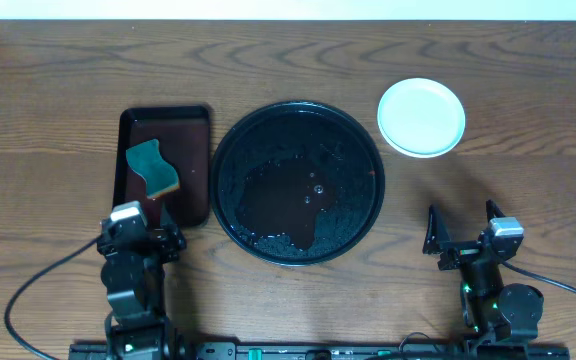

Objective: Clean dirty plates on tray and stack at the side

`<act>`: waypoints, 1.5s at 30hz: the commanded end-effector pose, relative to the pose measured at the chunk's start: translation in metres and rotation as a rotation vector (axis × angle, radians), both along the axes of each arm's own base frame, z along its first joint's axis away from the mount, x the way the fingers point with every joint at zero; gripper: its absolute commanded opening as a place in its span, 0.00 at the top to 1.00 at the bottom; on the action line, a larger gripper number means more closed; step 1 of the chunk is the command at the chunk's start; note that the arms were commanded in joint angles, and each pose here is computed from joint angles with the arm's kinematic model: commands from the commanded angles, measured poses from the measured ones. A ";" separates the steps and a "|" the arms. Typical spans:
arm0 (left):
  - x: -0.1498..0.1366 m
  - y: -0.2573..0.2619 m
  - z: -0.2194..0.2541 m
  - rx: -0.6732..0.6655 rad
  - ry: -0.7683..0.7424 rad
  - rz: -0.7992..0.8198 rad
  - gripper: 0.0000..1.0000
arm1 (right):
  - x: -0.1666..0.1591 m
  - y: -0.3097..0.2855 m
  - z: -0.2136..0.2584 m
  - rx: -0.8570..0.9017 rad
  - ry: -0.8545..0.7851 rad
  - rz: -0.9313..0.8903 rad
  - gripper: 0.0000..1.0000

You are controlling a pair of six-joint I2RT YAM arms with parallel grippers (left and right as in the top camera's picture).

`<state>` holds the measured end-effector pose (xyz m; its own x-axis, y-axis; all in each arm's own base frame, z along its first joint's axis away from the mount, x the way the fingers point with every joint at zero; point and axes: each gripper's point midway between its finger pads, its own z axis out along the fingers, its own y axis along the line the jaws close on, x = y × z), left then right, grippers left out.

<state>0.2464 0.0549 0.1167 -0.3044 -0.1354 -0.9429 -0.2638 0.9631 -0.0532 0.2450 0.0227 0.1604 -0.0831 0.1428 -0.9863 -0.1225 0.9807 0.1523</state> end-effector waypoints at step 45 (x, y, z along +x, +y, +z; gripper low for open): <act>-0.005 -0.021 0.019 0.039 -0.173 -0.091 0.16 | 0.000 0.001 -0.001 -0.015 -0.004 0.003 0.01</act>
<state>0.2425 0.0338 0.1538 -0.0912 -0.0818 -0.9925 -0.1626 0.9845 -0.0662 0.2450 0.0226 0.1603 -0.0831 0.1428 -0.9863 -0.1222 0.9808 0.1523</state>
